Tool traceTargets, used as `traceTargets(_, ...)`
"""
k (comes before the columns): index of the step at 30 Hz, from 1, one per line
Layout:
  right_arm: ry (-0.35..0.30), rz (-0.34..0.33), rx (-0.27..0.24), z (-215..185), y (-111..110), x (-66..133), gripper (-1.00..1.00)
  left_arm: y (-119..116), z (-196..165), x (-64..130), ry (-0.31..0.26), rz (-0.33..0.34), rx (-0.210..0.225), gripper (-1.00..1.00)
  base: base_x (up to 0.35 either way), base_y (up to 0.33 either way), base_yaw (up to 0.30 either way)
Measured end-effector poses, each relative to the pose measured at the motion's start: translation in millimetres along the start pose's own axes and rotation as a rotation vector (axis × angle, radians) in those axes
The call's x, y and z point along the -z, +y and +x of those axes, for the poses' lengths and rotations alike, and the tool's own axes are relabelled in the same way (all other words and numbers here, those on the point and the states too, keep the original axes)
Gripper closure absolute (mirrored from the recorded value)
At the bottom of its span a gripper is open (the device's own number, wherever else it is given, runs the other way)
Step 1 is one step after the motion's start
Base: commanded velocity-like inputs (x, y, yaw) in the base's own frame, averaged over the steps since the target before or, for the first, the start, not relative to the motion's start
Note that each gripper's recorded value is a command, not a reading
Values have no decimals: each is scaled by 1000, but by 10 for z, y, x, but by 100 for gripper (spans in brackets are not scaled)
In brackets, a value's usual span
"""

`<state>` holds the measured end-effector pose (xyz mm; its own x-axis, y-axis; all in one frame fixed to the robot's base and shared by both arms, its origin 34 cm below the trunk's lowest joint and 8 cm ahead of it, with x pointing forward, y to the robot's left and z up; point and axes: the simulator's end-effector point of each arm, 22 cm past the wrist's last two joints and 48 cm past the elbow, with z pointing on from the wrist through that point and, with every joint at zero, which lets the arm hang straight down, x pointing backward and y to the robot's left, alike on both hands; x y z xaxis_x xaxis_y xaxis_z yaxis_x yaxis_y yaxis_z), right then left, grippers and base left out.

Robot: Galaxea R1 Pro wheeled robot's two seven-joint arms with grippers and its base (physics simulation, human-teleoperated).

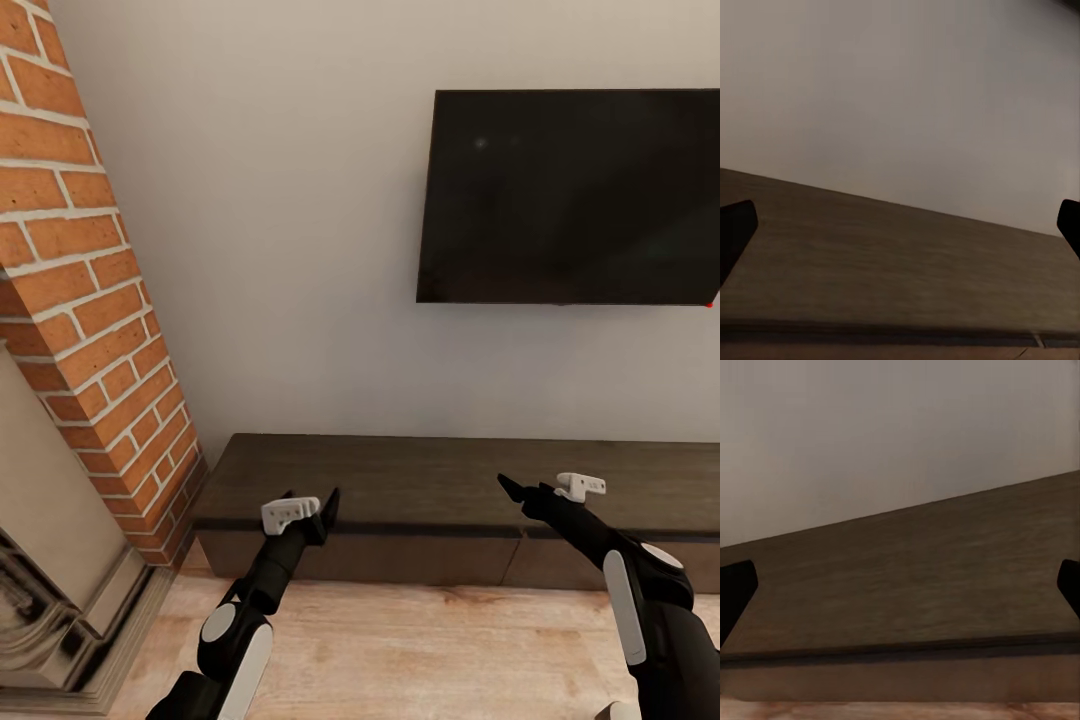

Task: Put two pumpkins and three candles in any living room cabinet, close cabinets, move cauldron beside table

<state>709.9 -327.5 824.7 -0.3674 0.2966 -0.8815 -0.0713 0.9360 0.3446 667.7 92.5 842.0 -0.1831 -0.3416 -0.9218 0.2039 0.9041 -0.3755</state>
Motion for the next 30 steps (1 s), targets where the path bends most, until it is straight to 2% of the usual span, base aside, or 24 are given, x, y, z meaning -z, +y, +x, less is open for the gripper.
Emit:
traceTargets(22,2,-9,-2,11,28,-6,-100,-35,19,3,4,17,-6,-100,0,0,0)
traceTargets(30,1,-13,-2,10,40,-7,-100,-236,105,12,22,56,-18,-100,0,0,0)
